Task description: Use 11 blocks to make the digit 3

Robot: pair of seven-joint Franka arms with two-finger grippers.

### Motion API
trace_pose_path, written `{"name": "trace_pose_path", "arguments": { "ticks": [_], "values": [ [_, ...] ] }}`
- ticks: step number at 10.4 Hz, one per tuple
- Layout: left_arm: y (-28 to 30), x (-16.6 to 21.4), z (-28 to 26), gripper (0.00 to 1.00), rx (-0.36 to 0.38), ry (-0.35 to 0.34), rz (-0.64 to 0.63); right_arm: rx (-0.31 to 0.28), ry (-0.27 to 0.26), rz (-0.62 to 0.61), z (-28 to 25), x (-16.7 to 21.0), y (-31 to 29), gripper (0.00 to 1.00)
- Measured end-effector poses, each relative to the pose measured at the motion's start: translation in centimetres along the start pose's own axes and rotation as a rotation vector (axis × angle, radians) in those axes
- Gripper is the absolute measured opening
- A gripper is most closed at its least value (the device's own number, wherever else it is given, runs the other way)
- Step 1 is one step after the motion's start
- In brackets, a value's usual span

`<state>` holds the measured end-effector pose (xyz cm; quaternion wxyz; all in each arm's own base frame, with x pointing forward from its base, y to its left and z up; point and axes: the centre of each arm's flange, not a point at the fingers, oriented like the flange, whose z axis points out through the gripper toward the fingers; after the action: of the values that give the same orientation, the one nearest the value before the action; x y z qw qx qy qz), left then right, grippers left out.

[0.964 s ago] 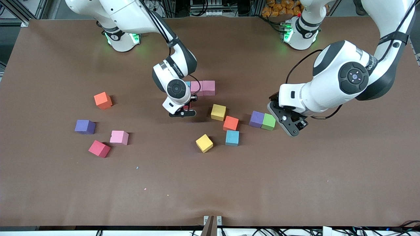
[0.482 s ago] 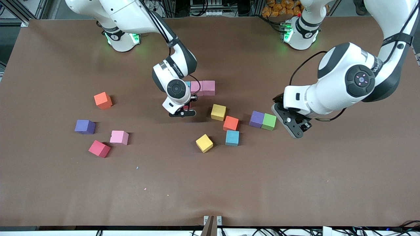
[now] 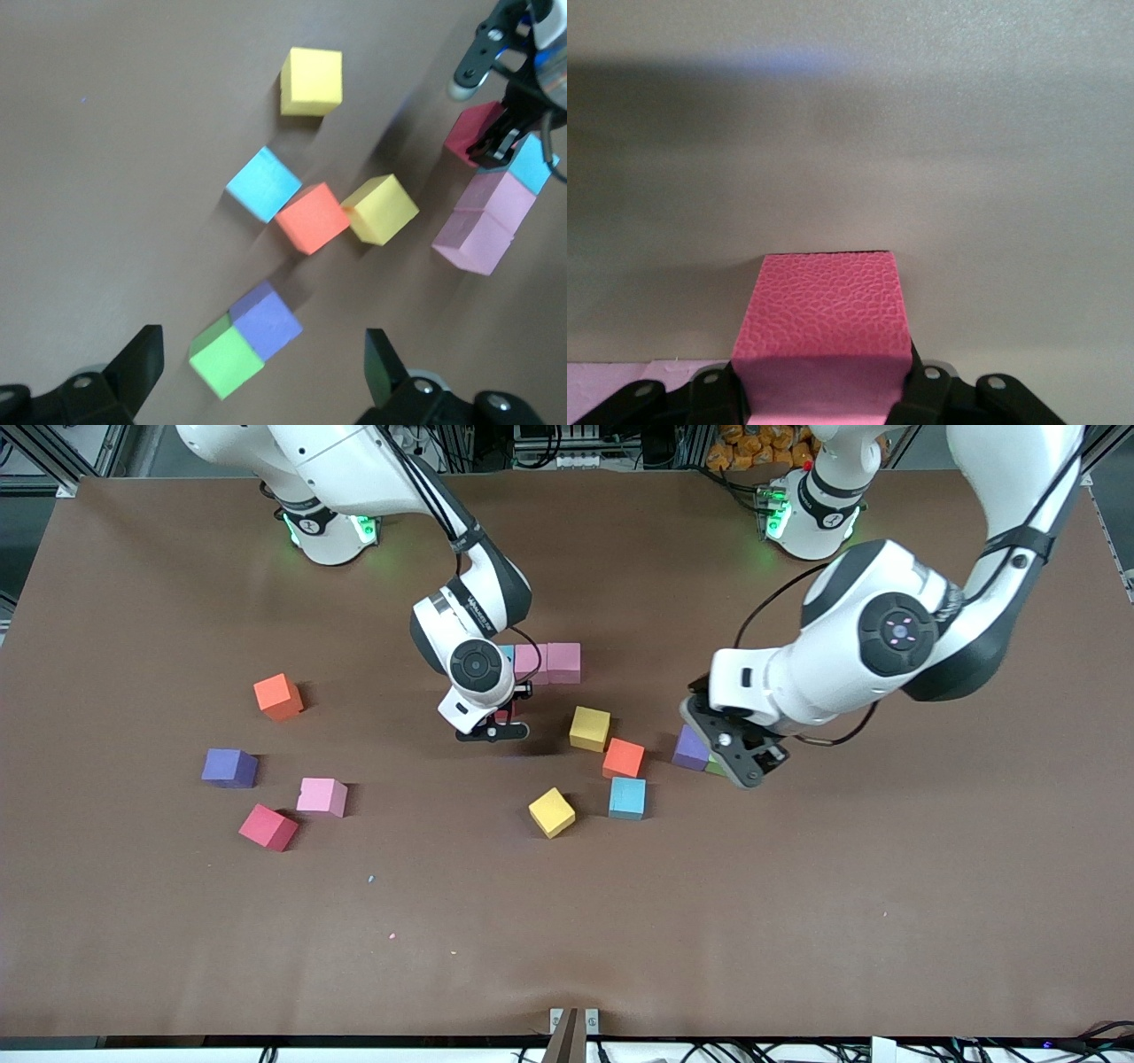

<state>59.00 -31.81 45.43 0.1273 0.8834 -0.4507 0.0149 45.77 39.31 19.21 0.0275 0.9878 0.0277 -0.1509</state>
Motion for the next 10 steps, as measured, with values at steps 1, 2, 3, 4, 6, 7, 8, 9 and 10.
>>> {"name": "trace_pose_path", "arguments": {
  "ticks": [1, 2, 3, 4, 6, 7, 8, 9, 10],
  "values": [
    [1.4, 0.9, 1.1, 1.0, -0.004, -0.003, 0.027, 0.0, -0.001, 0.0, 0.0, 0.0, 0.0, 0.6],
    [2.7, 1.5, 2.4, 1.0, 0.004, -0.022, 0.05, -0.002, -0.004, 0.0, 0.0, -0.1, 0.0, 0.61],
    [3.6, 2.0, 3.8, 1.0, 0.024, -0.043, 0.076, -0.009, -0.016, 0.002, 0.5, -0.2, 0.2, 0.68],
    [4.5, 2.6, 5.5, 1.0, 0.047, -0.058, 0.117, -0.017, -0.026, 0.004, 1.1, -0.5, 0.5, 0.81],
    [7.2, 4.1, 9.7, 1.0, 0.114, -0.098, 0.239, -0.011, -0.02, 0.011, 0.4, -0.4, 0.7, 1.0],
    [8.4, 4.5, 11.9, 1.0, 0.116, -0.118, 0.279, 0.0, -0.013, 0.02, -1.2, -0.2, 1.2, 1.0],
    [9.7, 4.8, 13.4, 1.0, 0.11, -0.13, 0.309, 0.012, -0.007, 0.029, -3.1, -0.1, 1.8, 1.0],
    [10.9, 5.1, 14.2, 1.0, 0.113, -0.139, 0.336, 0.027, 0.0, 0.038, -5.1, 0.0, 2.5, 1.0],
    [11.4, 5.3, 14.4, 1.0, 0.126, -0.145, 0.379, 0.042, 0.009, 0.051, -7.1, 0.2, 3.3, 1.0]
  ]
}}
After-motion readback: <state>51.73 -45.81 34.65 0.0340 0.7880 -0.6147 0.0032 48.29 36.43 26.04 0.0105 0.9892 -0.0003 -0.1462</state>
